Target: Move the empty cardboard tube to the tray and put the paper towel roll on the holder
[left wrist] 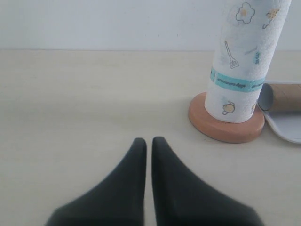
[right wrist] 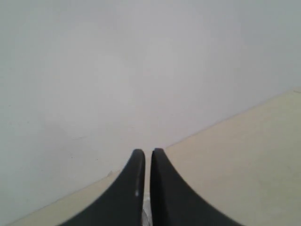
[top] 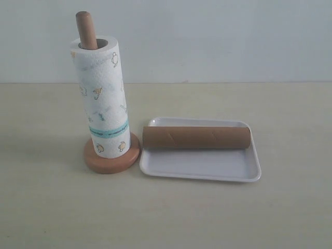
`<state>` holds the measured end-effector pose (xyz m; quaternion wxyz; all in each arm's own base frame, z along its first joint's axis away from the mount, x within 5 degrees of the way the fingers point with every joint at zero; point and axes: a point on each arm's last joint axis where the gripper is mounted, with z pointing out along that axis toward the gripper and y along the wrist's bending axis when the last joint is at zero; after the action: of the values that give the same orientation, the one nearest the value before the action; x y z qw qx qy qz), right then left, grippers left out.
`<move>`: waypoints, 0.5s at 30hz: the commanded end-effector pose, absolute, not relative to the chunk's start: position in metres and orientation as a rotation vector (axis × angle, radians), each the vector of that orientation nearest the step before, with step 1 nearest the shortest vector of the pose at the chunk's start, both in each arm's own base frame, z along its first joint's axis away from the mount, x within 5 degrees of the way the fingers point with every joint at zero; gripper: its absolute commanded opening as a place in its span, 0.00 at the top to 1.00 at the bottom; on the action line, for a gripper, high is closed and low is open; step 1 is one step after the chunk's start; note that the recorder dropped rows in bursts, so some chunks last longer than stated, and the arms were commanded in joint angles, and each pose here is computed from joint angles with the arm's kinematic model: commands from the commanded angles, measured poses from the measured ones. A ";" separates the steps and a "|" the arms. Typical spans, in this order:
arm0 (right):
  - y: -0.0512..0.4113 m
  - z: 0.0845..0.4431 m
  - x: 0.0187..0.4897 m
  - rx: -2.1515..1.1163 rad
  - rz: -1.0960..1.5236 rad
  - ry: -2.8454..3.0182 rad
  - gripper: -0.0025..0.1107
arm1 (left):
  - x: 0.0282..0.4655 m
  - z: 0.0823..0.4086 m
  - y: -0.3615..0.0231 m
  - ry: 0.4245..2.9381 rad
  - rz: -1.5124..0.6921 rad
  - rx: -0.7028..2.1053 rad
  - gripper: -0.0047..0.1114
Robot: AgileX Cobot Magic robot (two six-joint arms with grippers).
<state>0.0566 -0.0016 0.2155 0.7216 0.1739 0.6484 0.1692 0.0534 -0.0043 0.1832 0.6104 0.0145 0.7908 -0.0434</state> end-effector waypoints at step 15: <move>-0.009 0.199 0.056 0.493 0.282 1.569 0.94 | 0.054 0.183 -0.004 1.820 -0.091 0.038 0.92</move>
<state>0.0565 -0.0069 0.2034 0.6835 0.2189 0.6802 0.1490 0.0534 -0.0043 0.1834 0.6110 0.0145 0.7903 -0.0435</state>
